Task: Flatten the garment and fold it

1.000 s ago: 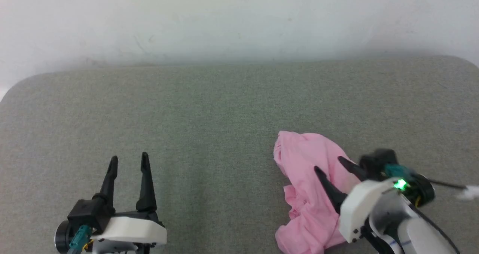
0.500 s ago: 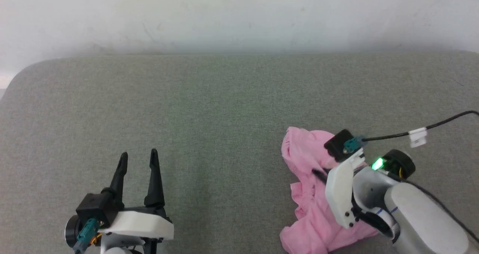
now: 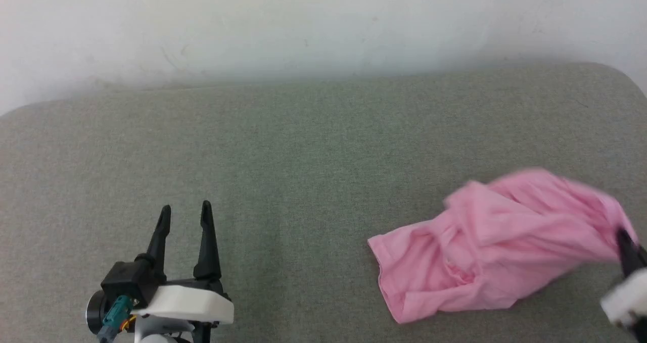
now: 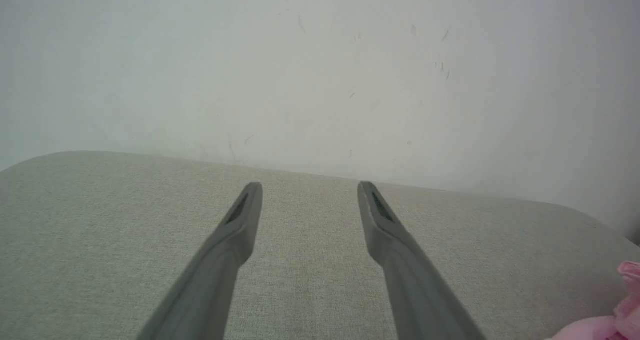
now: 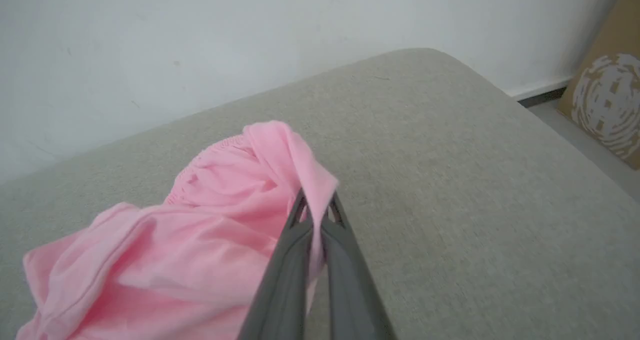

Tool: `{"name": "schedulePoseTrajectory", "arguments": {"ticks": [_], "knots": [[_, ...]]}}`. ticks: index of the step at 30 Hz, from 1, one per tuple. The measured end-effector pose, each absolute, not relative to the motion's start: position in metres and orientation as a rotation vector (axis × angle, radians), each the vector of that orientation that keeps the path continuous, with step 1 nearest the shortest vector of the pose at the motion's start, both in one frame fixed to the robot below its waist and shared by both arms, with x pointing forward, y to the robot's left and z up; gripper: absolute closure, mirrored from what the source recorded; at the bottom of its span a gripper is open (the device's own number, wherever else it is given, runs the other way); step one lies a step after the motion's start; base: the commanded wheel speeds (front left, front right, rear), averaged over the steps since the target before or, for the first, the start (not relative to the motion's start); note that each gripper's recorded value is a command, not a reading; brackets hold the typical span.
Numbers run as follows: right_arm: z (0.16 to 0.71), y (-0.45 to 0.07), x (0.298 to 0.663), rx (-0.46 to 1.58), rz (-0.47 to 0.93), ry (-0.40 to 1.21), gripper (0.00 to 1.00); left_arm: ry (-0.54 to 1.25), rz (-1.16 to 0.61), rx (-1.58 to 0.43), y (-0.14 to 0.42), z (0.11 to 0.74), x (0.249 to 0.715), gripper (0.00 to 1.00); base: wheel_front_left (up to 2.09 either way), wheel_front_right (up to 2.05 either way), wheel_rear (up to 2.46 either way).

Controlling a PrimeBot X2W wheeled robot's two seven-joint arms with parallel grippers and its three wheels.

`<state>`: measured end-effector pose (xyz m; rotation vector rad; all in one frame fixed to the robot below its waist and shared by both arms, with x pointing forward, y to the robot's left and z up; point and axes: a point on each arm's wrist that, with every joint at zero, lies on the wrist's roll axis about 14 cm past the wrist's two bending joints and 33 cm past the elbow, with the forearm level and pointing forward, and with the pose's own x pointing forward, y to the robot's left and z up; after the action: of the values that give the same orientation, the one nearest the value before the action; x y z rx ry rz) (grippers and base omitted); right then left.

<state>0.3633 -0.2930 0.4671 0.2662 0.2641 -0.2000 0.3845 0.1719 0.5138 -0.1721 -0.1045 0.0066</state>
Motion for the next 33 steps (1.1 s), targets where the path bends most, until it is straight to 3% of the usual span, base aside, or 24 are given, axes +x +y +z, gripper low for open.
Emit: {"name": "schedulePoseTrajectory", "arguments": {"ticks": [1, 2, 4, 5, 12, 17, 28, 33], "knots": [[0.454, -0.309, 0.345, 0.271, -0.269, 0.293, 1.00, -0.106, -0.001, -0.174, 0.170, 0.514, 0.385, 0.00, 0.00, 0.00, 0.00], [0.441, -0.319, 0.329, 0.289, -0.325, 0.320, 0.91, -0.107, -0.004, -0.174, 0.169, 0.515, 0.385, 0.00, 0.00, 0.00, 0.00], [0.422, -0.327, 0.305, 0.289, -0.384, 0.374, 0.46, -0.108, -0.009, -0.175, 0.168, 0.515, 0.385, 0.00, 0.00, 0.00, 0.00], [0.421, -0.328, 0.301, 0.291, -0.397, 0.366, 0.00, -0.108, -0.010, -0.175, 0.167, 0.515, 0.384, 0.00, 0.00, 0.00, 0.00], [0.477, -0.327, 0.317, 0.227, -0.396, 0.074, 0.00, -0.109, -0.015, -0.175, 0.165, 0.516, 0.383, 0.00, 0.00, 0.00, 0.00], [0.510, -0.297, 0.332, 0.124, -0.286, -0.048, 0.00, -0.102, -0.012, -0.173, 0.167, 0.514, 0.378, 0.00, 0.00, 0.00, 0.00], [0.534, -0.198, 0.335, 0.003, 0.018, -0.071, 0.00, -0.084, -0.002, -0.170, 0.169, 0.509, 0.370, 0.00, 0.00, 0.00, 0.00], [0.534, -0.181, 0.330, -0.002, 0.064, -0.059, 0.00, -0.025, -0.042, -0.152, 0.156, 0.492, 0.369, 0.00, 0.00, 0.00, 0.00]]}}
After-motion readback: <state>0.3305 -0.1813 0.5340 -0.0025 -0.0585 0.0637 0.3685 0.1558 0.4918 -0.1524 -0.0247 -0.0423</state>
